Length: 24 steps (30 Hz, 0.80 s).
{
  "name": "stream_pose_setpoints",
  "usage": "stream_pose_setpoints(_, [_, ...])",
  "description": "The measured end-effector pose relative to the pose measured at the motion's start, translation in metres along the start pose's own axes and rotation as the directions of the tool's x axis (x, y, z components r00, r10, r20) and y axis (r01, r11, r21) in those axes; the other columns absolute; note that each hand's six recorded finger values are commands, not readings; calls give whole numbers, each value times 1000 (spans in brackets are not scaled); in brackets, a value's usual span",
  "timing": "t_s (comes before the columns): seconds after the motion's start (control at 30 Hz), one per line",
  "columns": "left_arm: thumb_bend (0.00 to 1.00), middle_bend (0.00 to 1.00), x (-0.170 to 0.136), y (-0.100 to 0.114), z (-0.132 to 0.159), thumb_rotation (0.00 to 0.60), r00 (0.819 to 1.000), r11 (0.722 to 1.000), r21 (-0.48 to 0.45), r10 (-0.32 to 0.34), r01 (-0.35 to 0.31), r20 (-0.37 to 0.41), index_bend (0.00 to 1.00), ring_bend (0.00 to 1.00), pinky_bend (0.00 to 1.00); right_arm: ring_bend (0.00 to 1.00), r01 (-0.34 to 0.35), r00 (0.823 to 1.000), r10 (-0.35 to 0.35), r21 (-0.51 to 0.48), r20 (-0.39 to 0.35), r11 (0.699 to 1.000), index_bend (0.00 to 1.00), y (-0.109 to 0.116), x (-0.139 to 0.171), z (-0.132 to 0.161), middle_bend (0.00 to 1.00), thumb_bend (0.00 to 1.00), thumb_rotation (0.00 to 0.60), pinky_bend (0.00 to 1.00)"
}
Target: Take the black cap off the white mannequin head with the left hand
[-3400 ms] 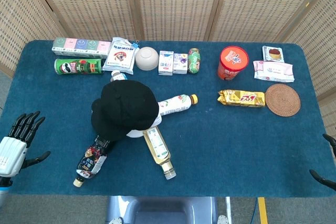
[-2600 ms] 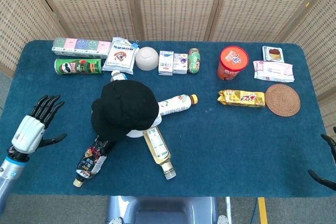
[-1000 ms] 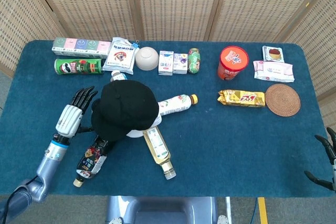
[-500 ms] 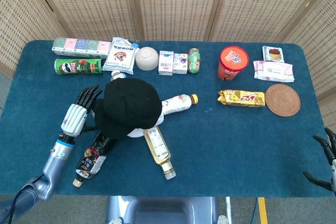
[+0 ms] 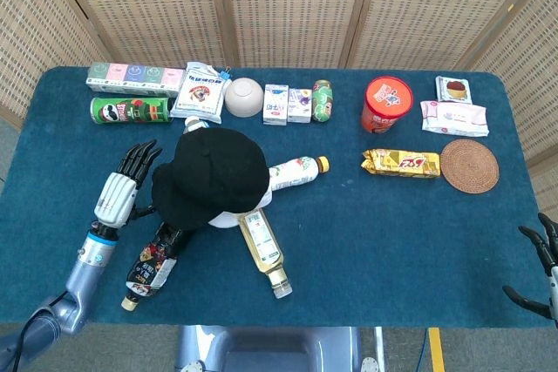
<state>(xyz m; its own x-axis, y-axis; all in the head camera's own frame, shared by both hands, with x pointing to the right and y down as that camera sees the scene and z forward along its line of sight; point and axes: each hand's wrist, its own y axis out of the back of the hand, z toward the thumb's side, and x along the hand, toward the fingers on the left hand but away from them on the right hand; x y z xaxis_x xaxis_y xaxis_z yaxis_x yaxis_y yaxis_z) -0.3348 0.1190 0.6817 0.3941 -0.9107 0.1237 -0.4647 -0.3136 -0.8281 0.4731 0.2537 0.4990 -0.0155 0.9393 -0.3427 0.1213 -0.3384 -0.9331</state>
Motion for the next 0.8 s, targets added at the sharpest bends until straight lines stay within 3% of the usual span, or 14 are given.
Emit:
stream_pose_setpoints(0.27, [376,9,-2,6,1,600,999,999,-3,53,-53,10,22,0,164,0,-4,1000,4,-5,-8,1000,149,0,0,1,0,0,600,0])
stream_pose_setpoints(0.7, [373,292,0,8,6,600,997,994,65,83,-83,9,405,133,299,0,-8,1000,8,-15,-19,1000,150,0,1,2,0,0,600,0])
stream_pose_setpoints(0.8, [374,301,0,9,9,600,996,992,79,92,-93,19,497,148,325,0,-10,1000,9,-18,-21,1000,150,0,1,2,0,0,600,0])
